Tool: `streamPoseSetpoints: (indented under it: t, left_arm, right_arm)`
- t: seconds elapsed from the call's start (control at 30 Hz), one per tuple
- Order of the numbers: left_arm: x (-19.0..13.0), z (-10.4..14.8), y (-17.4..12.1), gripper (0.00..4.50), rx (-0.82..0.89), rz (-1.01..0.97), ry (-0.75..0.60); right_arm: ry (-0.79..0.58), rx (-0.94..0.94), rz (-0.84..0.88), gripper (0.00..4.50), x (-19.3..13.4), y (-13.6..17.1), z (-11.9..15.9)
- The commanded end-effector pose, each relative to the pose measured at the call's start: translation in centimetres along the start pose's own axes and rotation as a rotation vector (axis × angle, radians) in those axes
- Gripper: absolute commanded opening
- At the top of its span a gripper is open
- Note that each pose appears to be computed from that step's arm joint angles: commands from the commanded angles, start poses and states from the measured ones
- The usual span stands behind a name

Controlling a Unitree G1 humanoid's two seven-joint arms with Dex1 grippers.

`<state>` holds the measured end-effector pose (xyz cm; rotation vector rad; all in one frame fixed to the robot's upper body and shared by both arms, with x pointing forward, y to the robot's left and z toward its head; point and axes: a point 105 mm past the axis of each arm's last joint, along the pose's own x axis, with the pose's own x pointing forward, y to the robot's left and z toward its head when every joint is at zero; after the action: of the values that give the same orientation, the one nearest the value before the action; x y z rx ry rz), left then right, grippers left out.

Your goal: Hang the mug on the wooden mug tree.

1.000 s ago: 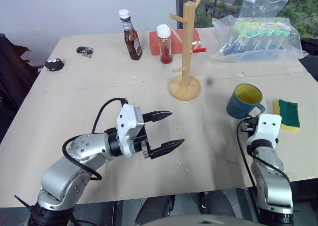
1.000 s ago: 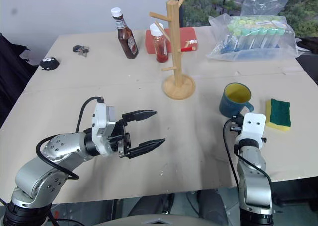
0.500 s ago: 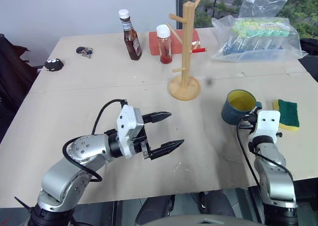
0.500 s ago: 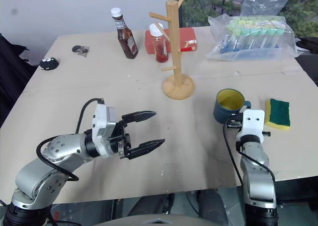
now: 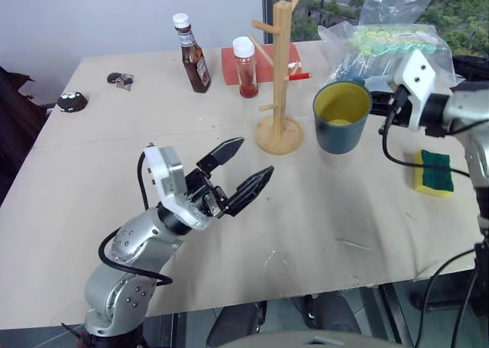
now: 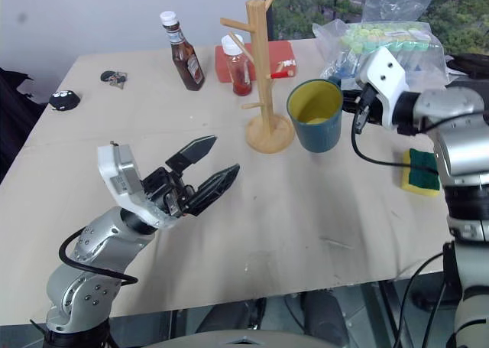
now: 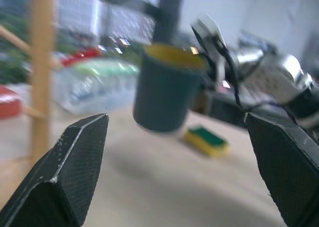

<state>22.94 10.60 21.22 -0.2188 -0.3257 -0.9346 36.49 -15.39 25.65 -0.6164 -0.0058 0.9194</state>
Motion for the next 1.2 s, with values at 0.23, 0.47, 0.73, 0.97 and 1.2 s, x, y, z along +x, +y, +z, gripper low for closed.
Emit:
streamPoseSetpoints:
  t: [0.23,0.47,0.73,0.97,1.2]
  left_arm:
    - [0.3,2.8,-1.1,4.5,0.063,0.041,-0.174]
    - [0.3,2.7,-0.5,4.5,0.139,0.086,-0.175]
    - [0.5,2.7,0.1,4.5,0.184,0.108,-0.188]
    - [0.7,2.7,0.2,4.5,0.2,0.106,-0.19]
    - [0.3,2.9,0.4,4.5,0.209,0.119,-0.193]
  right_arm:
    - [0.106,-0.095,0.111,0.08,3.1,-3.4,5.5]
    - [0.131,-0.161,0.148,0.08,4.4,-3.9,7.0]
    - [0.132,-0.194,0.168,0.08,5.0,-4.0,7.5]
    - [0.15,-0.205,0.181,0.08,5.6,-3.8,7.3]
    - [0.151,-0.211,0.164,1.01,5.9,-3.9,7.5]
